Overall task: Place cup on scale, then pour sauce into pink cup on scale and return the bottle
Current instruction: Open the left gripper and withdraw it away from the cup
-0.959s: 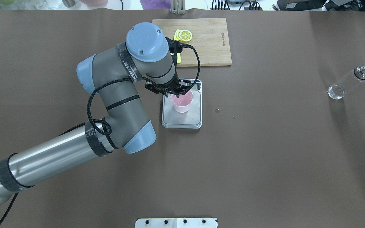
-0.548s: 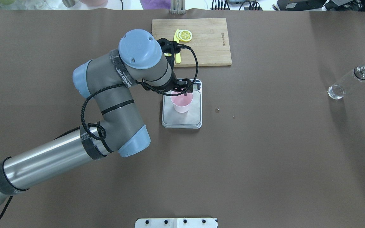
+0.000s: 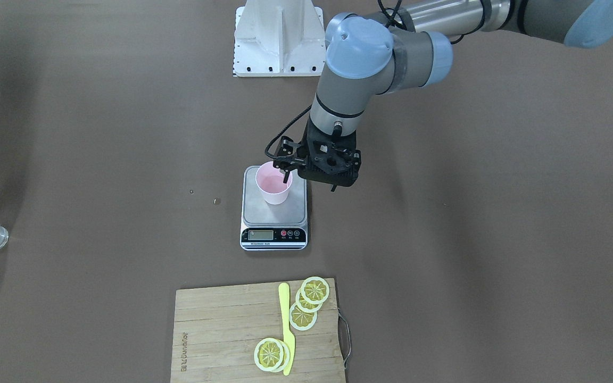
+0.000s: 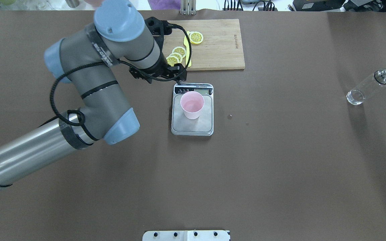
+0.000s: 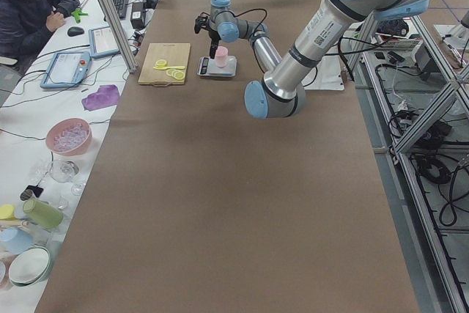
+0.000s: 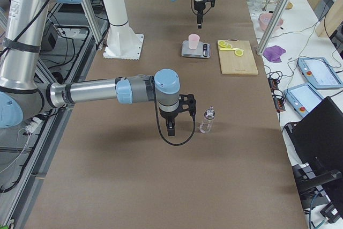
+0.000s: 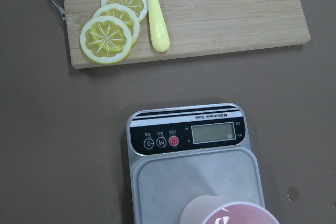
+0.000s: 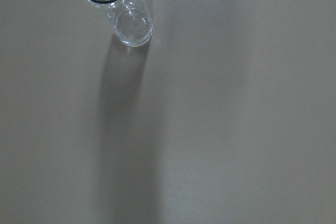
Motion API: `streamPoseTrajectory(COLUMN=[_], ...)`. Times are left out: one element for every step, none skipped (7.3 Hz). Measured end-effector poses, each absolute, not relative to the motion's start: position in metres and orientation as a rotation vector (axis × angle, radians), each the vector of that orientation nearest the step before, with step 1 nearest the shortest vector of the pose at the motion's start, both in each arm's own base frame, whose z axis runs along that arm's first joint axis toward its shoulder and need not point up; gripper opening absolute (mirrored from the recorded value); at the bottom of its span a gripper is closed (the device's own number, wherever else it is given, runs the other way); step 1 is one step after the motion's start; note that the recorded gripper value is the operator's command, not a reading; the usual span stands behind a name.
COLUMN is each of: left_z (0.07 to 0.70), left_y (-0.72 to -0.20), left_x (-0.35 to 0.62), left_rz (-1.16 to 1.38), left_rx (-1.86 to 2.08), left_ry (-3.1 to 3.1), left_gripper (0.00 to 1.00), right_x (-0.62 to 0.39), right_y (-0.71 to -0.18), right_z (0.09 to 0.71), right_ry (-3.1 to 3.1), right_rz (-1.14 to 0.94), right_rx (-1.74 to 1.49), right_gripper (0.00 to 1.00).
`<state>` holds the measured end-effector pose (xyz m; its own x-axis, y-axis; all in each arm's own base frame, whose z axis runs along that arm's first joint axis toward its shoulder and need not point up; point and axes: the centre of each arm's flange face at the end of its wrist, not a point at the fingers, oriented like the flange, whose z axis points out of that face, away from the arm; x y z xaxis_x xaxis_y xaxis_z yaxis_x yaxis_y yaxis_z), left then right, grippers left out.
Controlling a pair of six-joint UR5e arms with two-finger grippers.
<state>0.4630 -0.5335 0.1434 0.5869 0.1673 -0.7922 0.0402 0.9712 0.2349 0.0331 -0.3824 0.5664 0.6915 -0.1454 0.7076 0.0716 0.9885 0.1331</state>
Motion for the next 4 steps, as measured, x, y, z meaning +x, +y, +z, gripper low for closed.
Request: streamPoseTrajectory(left_z=[0.155,0.174,0.200,0.231], left_y=[-0.537,-0.539,-0.548,-0.562], left_x=[0.422,0.373,0.321,0.267], left_rz=[0.112,0.159,0.226,0.298], left_rx=[0.251,0.266,0.288,0.302], left_ry=[0.884,0.810,0.736,0.680], left_gripper=[0.98,0.98,0.98,0.98], right_x=[0.033,0.033,0.033,0.033], right_y=[-0.383,-0.383,-0.383,-0.384], right_z=[0.566,0.566,0.565,0.565], right_ry=[-0.798,-0.798,-0.798,-0.798], right_rz=[-0.122,-0.124,-0.128,-0.133], right_rx=[0.099,0.101,0.105,0.112], right_gripper=[1.00,1.00,1.00,1.00])
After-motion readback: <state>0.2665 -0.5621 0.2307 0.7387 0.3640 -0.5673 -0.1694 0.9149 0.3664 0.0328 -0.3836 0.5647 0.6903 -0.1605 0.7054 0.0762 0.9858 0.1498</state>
